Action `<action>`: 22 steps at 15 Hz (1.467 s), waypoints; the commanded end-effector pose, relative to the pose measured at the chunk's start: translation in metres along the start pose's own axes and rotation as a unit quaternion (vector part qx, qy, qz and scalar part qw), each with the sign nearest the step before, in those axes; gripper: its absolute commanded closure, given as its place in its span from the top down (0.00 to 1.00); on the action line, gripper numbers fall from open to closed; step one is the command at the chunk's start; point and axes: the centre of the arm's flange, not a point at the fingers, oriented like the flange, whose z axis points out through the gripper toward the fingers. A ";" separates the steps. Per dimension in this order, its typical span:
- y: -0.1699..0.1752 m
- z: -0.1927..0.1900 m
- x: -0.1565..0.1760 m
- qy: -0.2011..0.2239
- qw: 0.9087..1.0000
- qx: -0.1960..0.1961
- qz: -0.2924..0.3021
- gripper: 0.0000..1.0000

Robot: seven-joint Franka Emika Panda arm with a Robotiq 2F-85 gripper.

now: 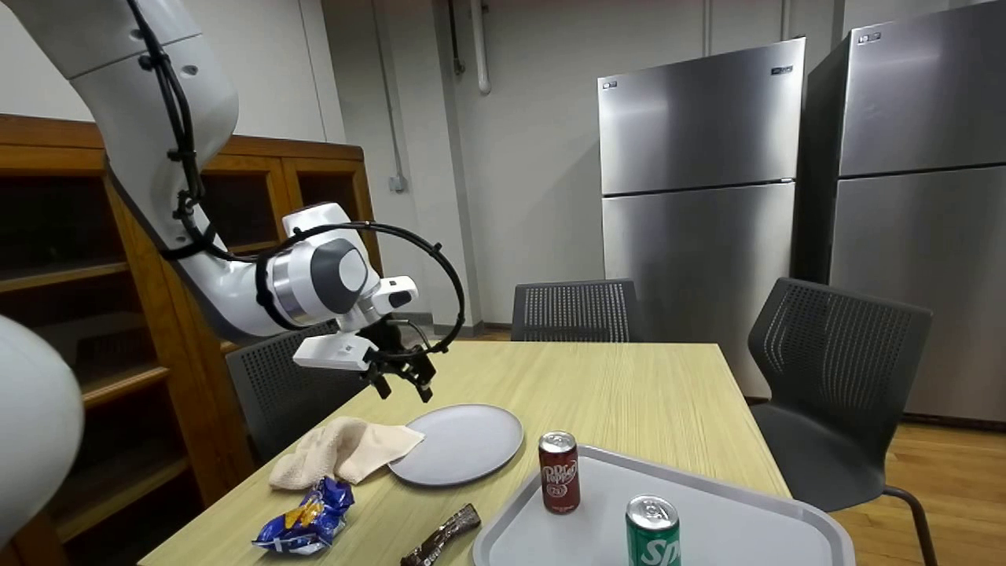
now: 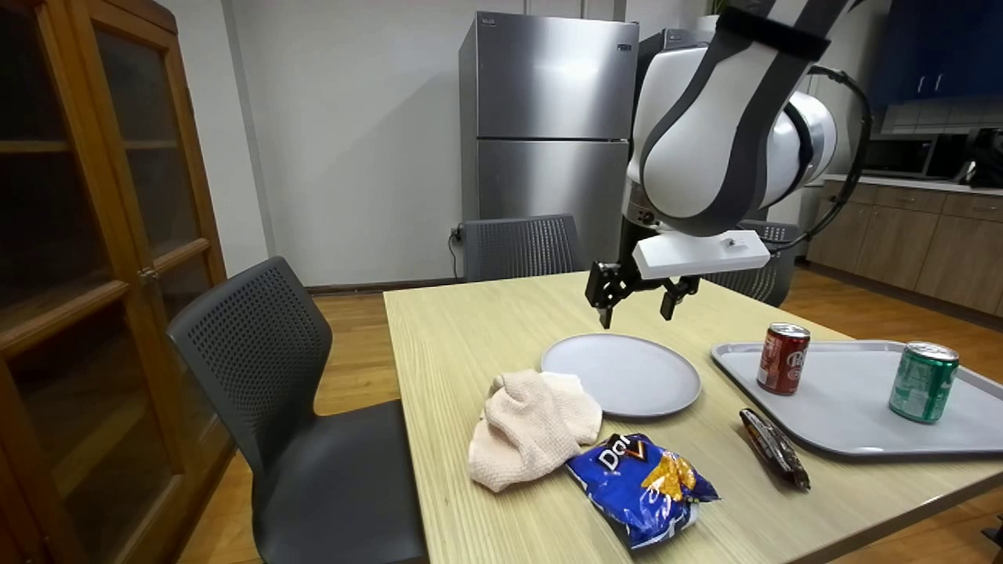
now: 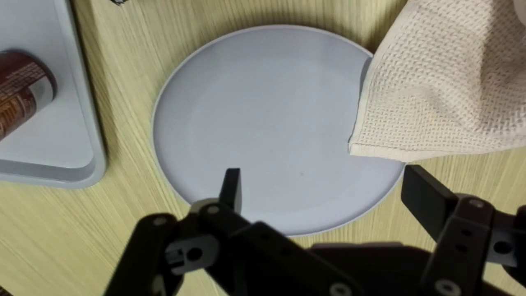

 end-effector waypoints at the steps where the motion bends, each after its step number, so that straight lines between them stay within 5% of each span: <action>1: -0.007 -0.009 -0.003 -0.027 0.998 0.038 -0.047 1.00; 9: -0.003 -0.011 -0.009 -0.067 0.992 0.054 -0.089 1.00; 22: 0.093 -0.015 0.006 -0.102 0.994 0.035 -0.032 1.00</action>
